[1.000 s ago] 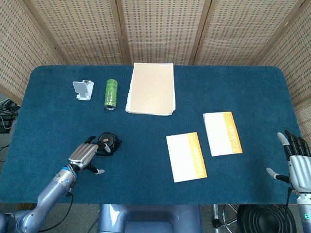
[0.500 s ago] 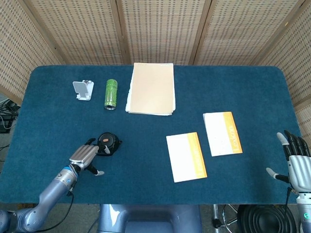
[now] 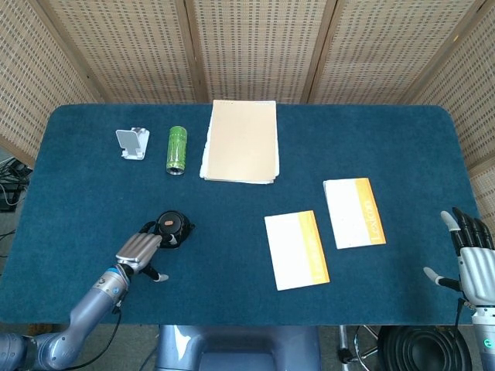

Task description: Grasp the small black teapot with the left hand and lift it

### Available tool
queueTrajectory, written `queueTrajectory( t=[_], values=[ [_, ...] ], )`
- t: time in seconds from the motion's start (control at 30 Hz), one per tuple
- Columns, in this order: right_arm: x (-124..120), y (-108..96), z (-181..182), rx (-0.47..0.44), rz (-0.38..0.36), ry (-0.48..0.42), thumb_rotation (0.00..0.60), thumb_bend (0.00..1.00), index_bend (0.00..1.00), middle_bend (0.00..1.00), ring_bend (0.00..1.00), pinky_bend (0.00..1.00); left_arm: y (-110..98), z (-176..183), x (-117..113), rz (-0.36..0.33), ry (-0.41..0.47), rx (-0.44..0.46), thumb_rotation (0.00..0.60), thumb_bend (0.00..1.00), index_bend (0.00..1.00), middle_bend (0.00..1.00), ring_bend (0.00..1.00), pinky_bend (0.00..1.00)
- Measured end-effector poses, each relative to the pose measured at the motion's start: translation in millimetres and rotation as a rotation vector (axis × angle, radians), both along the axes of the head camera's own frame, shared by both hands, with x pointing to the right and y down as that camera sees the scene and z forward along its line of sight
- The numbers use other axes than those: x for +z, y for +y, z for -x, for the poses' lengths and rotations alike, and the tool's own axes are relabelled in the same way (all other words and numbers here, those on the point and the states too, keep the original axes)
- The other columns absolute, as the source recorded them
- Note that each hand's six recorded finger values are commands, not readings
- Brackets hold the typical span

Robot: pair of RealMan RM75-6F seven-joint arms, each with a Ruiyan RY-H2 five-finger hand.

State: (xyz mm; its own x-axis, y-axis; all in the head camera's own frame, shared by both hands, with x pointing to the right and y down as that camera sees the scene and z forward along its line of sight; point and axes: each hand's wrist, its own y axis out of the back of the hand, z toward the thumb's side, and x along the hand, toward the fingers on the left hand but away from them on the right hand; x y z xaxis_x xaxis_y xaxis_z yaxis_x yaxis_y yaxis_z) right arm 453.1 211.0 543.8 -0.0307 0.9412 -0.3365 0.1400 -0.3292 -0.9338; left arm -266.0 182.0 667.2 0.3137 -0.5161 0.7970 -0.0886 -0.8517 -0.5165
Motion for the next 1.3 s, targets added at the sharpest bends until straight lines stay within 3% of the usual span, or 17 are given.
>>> queueTrajectory(
  t=[0.23,0.37,0.7,1.0,1.23,1.3],
  values=[
    [0,0,0,0.001,0.001,-0.001,0.6,0.0,0.0,0.0,0.0,0.0,2,-3,4,-0.004,-0.018,0.008,0.6,0.0,0.36,0.35,0.32,0.0],
    [0,0,0,0.002,0.002,-0.001,0.6,0.0,0.0,0.0,0.0,0.0,0,-3,4,-0.014,-0.027,0.005,0.6,0.0,0.41,0.42,0.34,0.0],
    [0,-1,-2,0.006,0.002,-0.004,0.6,0.0,0.0,0.0,0.0,0.0,-8,5,1,-0.127,-0.129,0.024,0.6,0.0,0.64,0.63,0.46,0.0],
    [1,0,-1,0.005,0.004,-0.003,0.6,0.0,0.0,0.0,0.0,0.0,-11,13,-1,-0.17,-0.177,0.021,0.6,0.0,0.95,0.86,0.57,0.0],
    [1,0,-1,0.005,0.004,-0.001,0.6,0.0,0.0,0.0,0.0,0.0,-17,16,-3,-0.23,-0.16,0.02,0.6,0.0,1.0,0.99,0.68,0.0],
    [1,0,-1,0.006,0.005,0.0,0.6,0.0,0.0,0.0,0.0,0.0,-19,16,-5,-0.257,-0.138,0.023,0.558,0.0,1.0,1.0,0.75,0.0]
  ],
)
